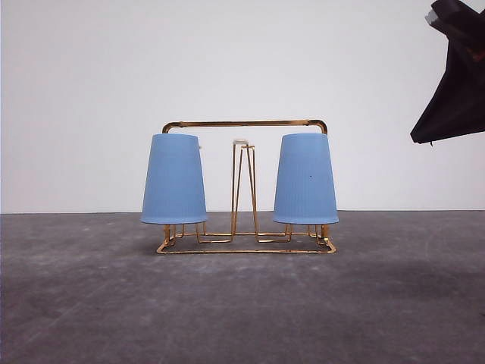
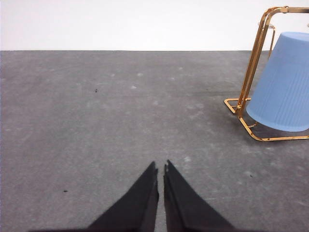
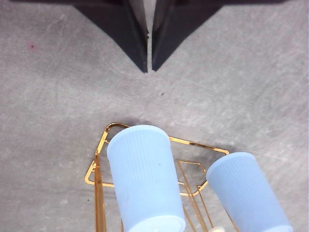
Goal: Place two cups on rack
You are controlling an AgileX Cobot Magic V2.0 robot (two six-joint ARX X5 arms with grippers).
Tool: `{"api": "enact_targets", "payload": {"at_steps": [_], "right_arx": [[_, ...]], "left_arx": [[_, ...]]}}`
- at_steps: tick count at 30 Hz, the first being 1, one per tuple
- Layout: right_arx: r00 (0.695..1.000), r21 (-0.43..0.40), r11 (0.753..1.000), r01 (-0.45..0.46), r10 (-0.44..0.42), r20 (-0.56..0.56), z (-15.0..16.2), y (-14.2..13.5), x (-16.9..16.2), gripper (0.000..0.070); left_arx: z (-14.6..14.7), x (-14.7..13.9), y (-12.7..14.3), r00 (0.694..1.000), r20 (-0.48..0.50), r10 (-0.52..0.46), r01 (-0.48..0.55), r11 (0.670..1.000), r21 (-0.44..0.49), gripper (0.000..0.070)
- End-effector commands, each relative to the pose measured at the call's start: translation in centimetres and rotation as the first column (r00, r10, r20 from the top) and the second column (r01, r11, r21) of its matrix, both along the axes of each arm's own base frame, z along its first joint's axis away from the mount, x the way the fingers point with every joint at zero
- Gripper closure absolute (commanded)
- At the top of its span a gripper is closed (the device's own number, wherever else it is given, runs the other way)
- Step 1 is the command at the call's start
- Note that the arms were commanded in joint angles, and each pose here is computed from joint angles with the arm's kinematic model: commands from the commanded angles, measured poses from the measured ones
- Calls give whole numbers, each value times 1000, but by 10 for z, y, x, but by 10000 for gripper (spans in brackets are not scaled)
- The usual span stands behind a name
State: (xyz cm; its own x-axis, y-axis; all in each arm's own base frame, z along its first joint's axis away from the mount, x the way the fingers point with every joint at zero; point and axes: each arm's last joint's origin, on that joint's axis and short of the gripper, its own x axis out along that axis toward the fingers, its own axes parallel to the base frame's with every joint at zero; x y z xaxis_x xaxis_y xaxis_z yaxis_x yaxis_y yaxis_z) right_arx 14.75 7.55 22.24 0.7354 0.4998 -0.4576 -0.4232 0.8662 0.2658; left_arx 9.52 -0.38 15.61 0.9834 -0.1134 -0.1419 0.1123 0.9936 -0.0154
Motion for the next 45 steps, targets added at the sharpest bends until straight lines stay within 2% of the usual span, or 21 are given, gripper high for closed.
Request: {"api": "enact_targets", "payload": {"at_steps": [1,13,16,19,21,25,29,35,37,45], "right_arx": [[1000,13,1000,-1,1,11,4,1,1,688],[1000,11,1000,-2,2,12,4,1,1,688],[998,-91,995,-29,34,51,2,-2,-1,688],[996,-157,987,27,-13,92,-6,-12,-8,688],[990,-168,981,96,-76,120,-18,-23,-15,688],[961,-142,960,242,-217,169,-43,-46,-30,688],[910,-94,925,367,-337,241,-61,-62,-41,688],[835,-27,888,460,-422,354,-71,-72,-50,688],[825,-15,883,470,-433,364,-72,-73,-52,688],[828,-12,885,465,-429,362,-72,-73,-52,688]], "left_arx": [[-4,1,0,1000,-4,0,0,1000,8,700],[-4,1,0,1000,-4,0,0,1000,8,700],[-4,1,0,1000,-4,0,0,1000,8,700],[-4,1,0,1000,-4,0,0,1000,8,700],[-4,1,0,1000,-5,1,-1,1000,8,700],[-4,1,0,1000,-4,0,0,1000,8,700],[-4,1,0,1000,-4,1,-1,1000,8,700],[-4,1,0,1000,-4,0,0,1000,8,700],[-4,1,0,1000,-4,0,0,1000,8,700],[-4,1,0,1000,-4,0,0,1000,8,700]]}}
